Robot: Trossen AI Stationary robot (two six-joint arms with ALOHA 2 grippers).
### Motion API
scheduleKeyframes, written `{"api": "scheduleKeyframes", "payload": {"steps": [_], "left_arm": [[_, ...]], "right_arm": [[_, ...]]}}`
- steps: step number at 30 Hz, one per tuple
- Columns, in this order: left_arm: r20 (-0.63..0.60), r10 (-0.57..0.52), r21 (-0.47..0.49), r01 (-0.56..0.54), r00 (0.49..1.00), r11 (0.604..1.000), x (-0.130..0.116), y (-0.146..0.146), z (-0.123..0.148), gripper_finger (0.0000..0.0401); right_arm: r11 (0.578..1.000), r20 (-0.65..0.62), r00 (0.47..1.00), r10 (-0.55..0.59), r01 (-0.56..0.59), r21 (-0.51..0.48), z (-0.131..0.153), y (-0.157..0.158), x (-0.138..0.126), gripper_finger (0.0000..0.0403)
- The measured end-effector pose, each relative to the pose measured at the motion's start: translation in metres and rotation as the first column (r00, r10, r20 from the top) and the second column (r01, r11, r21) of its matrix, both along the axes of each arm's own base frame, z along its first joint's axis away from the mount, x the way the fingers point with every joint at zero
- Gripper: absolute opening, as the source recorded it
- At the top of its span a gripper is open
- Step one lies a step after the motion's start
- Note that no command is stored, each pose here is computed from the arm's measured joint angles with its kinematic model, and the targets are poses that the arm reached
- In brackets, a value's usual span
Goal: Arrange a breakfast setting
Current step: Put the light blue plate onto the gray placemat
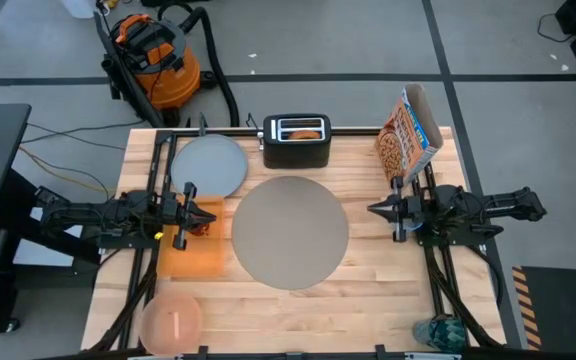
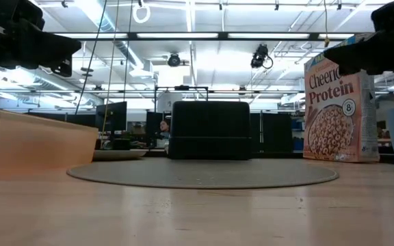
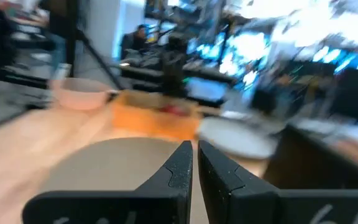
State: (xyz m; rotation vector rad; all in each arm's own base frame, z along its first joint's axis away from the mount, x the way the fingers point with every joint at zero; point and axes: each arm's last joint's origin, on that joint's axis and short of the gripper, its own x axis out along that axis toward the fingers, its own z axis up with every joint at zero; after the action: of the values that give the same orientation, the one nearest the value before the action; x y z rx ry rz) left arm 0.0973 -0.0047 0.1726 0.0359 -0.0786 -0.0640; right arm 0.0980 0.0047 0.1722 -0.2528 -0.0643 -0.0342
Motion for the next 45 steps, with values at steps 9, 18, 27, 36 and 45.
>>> {"api": "scheduleKeyframes", "payload": {"steps": [9, 18, 27, 36, 45], "left_arm": [[0.0, 0.0, 0.0, 0.0, 1.0, 1.0, 0.0, 0.0, 0.0, 0.0036], [0.0, 0.0, 0.0, 0.0, 1.0, 1.0, 0.0, 0.0, 0.0, 0.0036], [0.0, 0.0, 0.0, 0.0, 1.0, 1.0, 0.0, 0.0, 0.0, 0.0036], [0.0, 0.0, 0.0, 0.0, 1.0, 1.0, 0.0, 0.0, 0.0, 0.0036], [0.0, 0.0, 0.0, 0.0, 1.0, 1.0, 0.0, 0.0, 0.0, 0.0036]], "right_arm": [[0.999, 0.032, 0.999, 0.02, -0.021, 0.035, 0.003, 0.001, 0.0, 0.0033], [0.896, 0.189, 0.981, 0.04, -0.119, 0.428, 0.02, 0.0, -0.002, 0.0033], [0.905, 0.024, 0.986, 0.164, -0.16, 0.395, 0.062, 0.008, 0.007, 0.0033], [0.956, -0.163, 0.982, 0.094, -0.043, 0.289, 0.106, 0.016, 0.051, 0.0033], [0.914, -0.185, 0.958, 0.219, -0.136, 0.382, 0.126, 0.029, 0.102, 0.0033]]}}
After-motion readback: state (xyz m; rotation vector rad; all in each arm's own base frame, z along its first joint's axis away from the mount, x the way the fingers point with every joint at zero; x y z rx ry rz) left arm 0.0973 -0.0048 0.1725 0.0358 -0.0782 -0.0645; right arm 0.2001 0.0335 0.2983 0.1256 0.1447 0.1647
